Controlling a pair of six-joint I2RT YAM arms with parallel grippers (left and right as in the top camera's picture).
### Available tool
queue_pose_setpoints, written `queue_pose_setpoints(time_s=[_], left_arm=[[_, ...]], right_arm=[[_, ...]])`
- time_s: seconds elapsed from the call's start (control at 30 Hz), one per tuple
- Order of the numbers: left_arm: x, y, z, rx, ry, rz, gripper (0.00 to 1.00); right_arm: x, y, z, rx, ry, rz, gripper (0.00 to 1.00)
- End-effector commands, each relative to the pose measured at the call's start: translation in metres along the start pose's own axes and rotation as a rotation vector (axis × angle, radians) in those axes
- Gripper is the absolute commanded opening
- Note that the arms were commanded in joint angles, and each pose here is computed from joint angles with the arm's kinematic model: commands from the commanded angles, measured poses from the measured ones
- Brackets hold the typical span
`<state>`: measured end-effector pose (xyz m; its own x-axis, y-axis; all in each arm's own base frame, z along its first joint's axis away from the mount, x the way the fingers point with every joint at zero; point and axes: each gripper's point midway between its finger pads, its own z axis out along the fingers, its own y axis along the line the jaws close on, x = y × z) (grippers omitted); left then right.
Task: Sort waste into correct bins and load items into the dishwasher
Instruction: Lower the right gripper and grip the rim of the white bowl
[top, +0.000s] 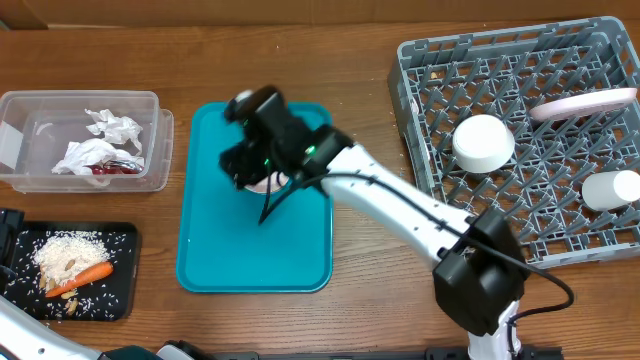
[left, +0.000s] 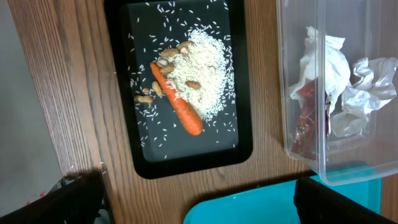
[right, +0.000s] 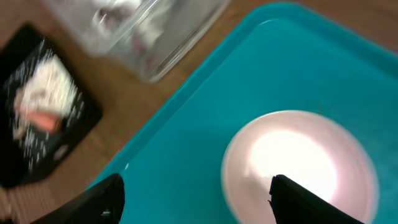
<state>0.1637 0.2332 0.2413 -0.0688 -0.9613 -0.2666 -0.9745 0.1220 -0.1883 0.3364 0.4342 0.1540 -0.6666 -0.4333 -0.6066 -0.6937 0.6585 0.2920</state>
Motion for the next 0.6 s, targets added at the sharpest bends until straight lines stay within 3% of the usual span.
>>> queue_pose_setpoints(time_s=[0.0, 0.23, 0.4, 0.57], left_arm=[[0.0, 0.0, -0.003, 0.008, -0.008, -0.009, 1.0], [0.0, 0.0, -0.003, 0.007, -0.008, -0.009, 1.0], [0.0, 0.0, -0.003, 0.008, -0.008, -0.009, 1.0], [0.0, 0.0, -0.003, 0.008, -0.008, -0.009, 1.0]], right_arm=[[0.025, 0.016, 0.029, 0.008, 0.077, -0.129, 0.77], [0.054, -0.009, 0.06, 0.142, 0.149, -0.14, 0.8], [0.051, -0.021, 0.063, 0.207, 0.132, -0.146, 0.8], [0.059, -0.02, 0.079, 0.174, 0.145, -0.142, 0.77]])
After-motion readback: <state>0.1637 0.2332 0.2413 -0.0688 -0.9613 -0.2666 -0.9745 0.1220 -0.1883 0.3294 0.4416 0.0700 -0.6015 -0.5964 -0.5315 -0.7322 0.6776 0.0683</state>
